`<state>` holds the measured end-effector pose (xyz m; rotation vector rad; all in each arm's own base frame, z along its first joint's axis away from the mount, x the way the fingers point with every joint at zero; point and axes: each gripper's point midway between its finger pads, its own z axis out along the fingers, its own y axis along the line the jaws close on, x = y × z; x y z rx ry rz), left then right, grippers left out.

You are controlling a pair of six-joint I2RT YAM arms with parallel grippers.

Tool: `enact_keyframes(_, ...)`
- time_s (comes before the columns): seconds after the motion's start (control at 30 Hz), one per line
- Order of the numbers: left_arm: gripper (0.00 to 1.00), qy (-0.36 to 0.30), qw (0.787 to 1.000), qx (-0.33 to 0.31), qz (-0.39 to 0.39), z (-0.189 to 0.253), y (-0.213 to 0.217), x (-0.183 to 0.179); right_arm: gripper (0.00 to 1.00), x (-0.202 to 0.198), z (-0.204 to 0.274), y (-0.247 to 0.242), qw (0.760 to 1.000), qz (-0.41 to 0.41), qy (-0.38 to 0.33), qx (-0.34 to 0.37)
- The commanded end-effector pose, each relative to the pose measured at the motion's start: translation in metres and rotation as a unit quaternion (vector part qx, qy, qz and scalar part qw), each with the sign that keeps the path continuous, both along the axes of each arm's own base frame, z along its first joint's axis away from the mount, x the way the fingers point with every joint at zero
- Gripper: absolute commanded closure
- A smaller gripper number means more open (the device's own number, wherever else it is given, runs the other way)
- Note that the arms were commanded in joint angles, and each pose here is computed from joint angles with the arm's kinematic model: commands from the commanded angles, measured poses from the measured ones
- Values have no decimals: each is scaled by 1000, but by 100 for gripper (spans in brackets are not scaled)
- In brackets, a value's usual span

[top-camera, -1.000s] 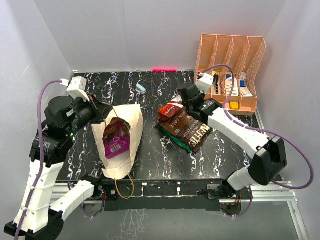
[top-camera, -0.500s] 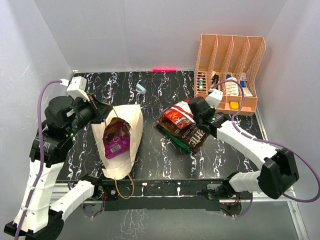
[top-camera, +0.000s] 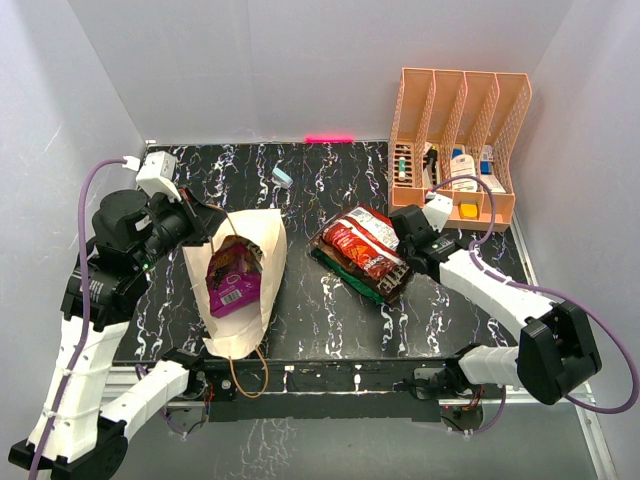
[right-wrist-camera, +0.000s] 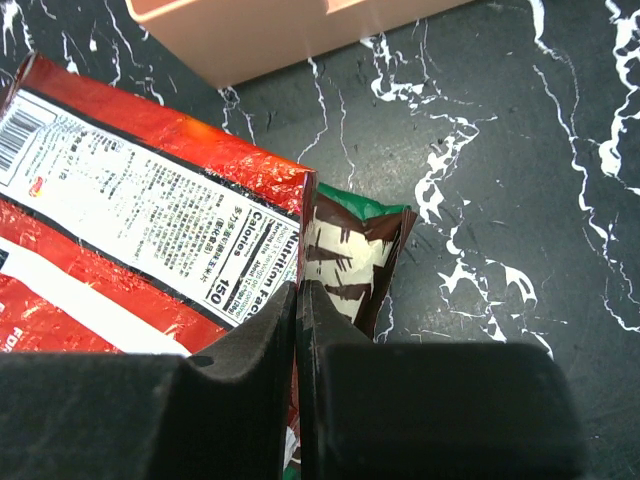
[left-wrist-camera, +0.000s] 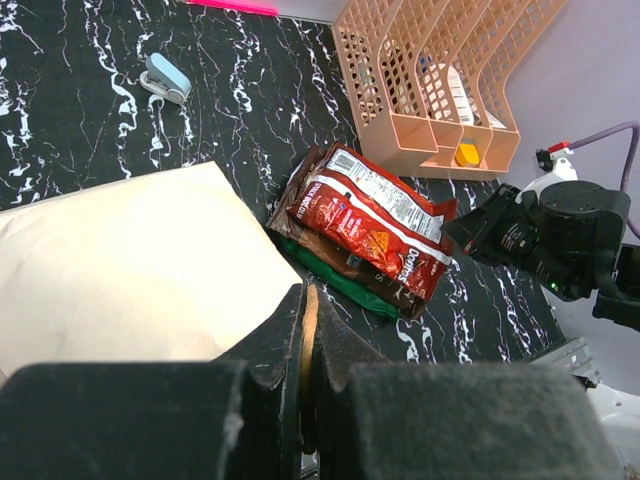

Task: Take the snacks out of the paper bag
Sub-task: Place the snack at the center of the board.

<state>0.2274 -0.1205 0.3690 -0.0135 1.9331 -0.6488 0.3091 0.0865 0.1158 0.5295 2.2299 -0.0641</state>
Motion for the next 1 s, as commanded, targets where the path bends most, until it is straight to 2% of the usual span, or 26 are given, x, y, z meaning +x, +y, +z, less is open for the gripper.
enact_keyframes(0.0, 100, -26, 1000, -9, -3, 17, -2, 1, 93, 0, 1, 0, 1000, 2, -19, 16)
enact_keyframes(0.2, 100, -25, 1000, -14, -10, 18, -5, 2, 93, 4, -17, -15, 999, -18, -5, 31)
enact_keyframes(0.43, 100, -24, 1000, -17, -11, 18, -6, 2, 91, 4, -25, -13, 999, -2, -1, 38)
enact_keyframes(0.53, 100, -26, 999, -16, -10, 19, -5, 2, 84, -2, -29, -17, 999, -5, 2, 46)
enact_keyframes(0.67, 100, -27, 999, -17, -12, 19, -6, 3, 75, -4, -33, -28, 995, -16, 5, 94)
enact_keyframes(0.8, 100, -28, 999, -14, -12, 21, -6, 2, 68, -6, -1, -52, 995, -33, -34, 92)
enact_keyframes(0.87, 100, -29, 999, -13, -7, 21, -4, 2, 62, -2, 29, -47, 993, 2, -73, 92)
enact_keyframes(0.93, 100, -30, 999, -14, -8, 20, -4, 3, 54, 4, 58, -21, 984, 104, -105, 103)
enact_keyframes(0.97, 100, -30, 999, -15, -12, 20, -6, 2, 51, 6, 74, -2, 971, 170, -124, 112)
